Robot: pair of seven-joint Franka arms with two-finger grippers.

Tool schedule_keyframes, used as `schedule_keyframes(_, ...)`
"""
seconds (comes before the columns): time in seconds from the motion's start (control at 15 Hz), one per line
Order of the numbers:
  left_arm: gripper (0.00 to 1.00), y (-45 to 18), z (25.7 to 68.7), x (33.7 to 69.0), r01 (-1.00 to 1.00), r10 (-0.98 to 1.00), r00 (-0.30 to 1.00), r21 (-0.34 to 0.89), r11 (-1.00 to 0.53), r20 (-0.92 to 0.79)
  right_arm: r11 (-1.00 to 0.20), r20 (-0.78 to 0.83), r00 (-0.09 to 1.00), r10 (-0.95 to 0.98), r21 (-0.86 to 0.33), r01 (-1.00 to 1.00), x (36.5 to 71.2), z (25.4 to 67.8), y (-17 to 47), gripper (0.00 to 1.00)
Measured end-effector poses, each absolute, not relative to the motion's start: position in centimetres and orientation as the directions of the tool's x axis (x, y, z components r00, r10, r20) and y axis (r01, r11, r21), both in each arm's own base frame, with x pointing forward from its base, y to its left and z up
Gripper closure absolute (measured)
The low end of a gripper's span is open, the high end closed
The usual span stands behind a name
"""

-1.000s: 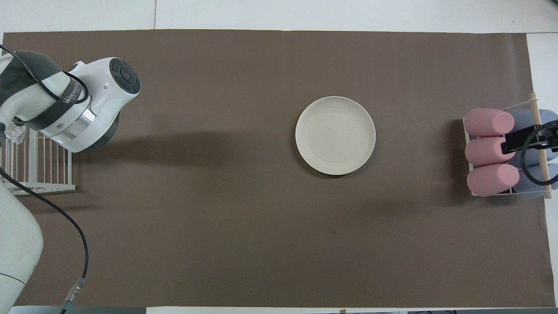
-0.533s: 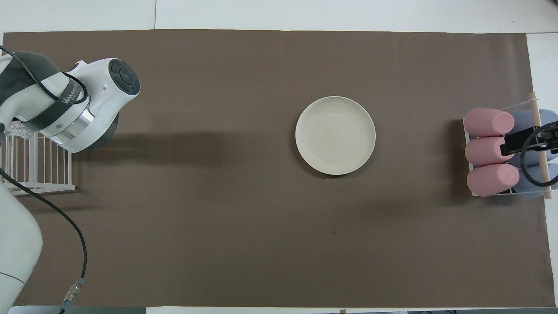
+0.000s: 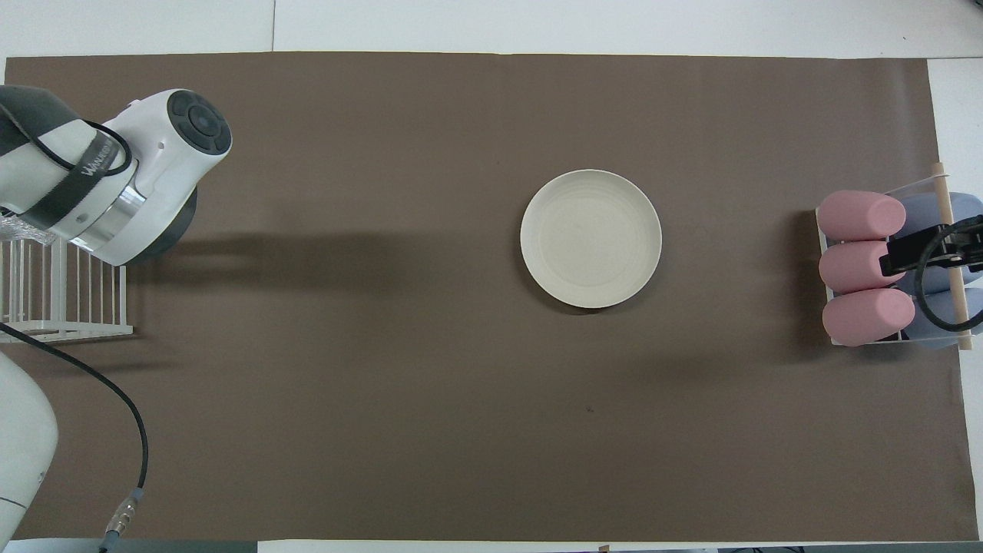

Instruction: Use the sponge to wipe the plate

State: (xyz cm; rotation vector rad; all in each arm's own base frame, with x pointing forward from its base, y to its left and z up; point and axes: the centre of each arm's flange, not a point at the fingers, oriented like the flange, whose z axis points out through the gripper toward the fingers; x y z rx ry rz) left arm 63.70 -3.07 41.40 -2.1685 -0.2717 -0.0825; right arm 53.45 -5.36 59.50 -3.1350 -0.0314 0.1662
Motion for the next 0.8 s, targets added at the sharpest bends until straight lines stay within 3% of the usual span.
schedule_keyframes(0.33,0.0,-0.1,53.1,61.6,0.177,0.167,0.984,-0.564,-0.807,0.07,-1.0,-0.106,0.994,0.02,-0.003,0.02,53.4,59.5,-5.4,0.0)
schedule_keyframes(0.8,0.0,-0.4,63.0,54.0,0.191,0.198,0.98,-0.186,-0.964,-0.018,-1.0,-0.106,0.994,0.02,-0.003,0.02,53.4,59.5,-5.4,0.0)
